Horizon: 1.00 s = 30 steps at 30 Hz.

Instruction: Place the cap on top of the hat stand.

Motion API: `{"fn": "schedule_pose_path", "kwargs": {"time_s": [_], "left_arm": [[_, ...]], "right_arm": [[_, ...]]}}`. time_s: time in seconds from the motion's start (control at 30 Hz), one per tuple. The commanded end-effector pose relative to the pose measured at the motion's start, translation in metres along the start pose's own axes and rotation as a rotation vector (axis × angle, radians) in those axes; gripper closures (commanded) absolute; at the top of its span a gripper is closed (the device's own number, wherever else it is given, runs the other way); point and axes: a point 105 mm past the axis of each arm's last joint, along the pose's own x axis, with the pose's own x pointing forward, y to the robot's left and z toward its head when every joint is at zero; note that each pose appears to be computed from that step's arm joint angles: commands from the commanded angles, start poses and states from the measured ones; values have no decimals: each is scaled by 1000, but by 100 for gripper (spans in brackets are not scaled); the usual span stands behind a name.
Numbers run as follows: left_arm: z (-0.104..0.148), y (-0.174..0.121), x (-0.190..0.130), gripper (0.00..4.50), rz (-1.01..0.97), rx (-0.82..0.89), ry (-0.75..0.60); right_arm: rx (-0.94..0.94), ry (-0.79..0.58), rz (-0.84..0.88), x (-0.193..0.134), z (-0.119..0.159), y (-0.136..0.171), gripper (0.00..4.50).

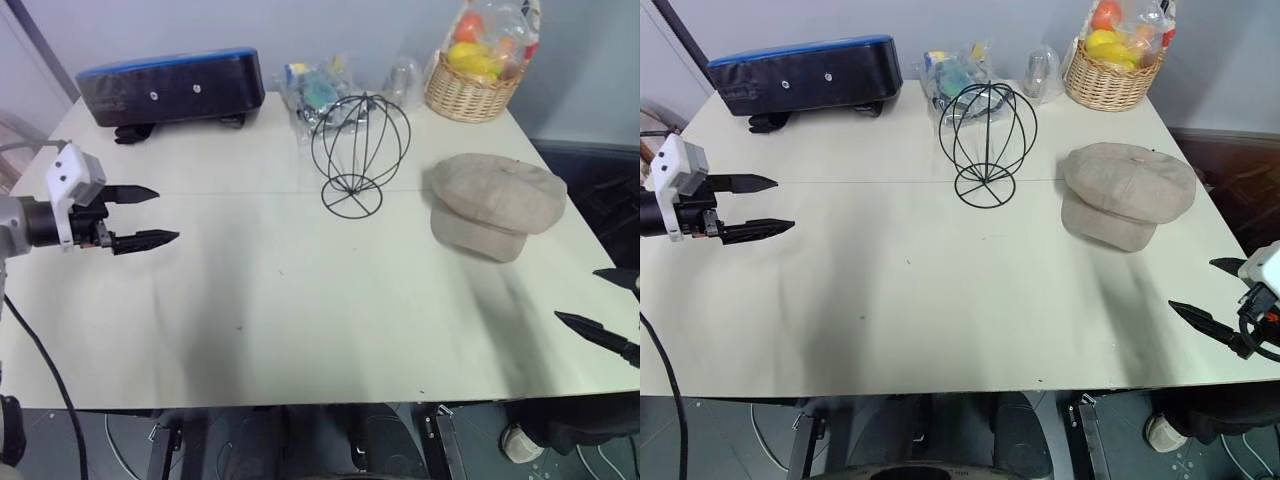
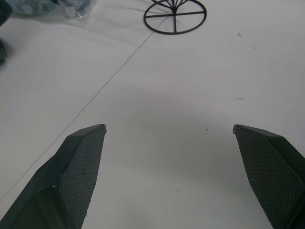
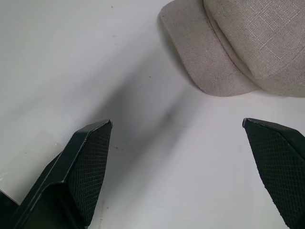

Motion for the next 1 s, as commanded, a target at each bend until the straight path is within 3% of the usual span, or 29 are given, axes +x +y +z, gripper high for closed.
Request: {"fn": "schedule_pose_path", "kwargs": {"time_s": [0.03, 0.37, 0.53, 0.77, 0.9, 1.0], "left_arm": [[9, 3, -3, 2, 8, 36, -21], [13, 8, 2, 2, 30, 12, -53], [20, -2, 10, 2, -39, -6, -91], [64, -50, 34, 2, -259, -38, -241], [65, -86, 47, 2, -400, -9, -222], [66, -98, 53, 2, -443, -15, -226]], "right_arm": [[-16, -19, -22, -2, 4, -1, 0], [-30, -5, -88, 0, 5, -10, 0], [-101, 4, -113, 7, 19, -5, 0], [-244, 14, -176, 36, 50, 3, 0], [-331, 78, -258, 62, 51, 6, 0], [-370, 103, -294, 81, 45, 11, 0]]}}
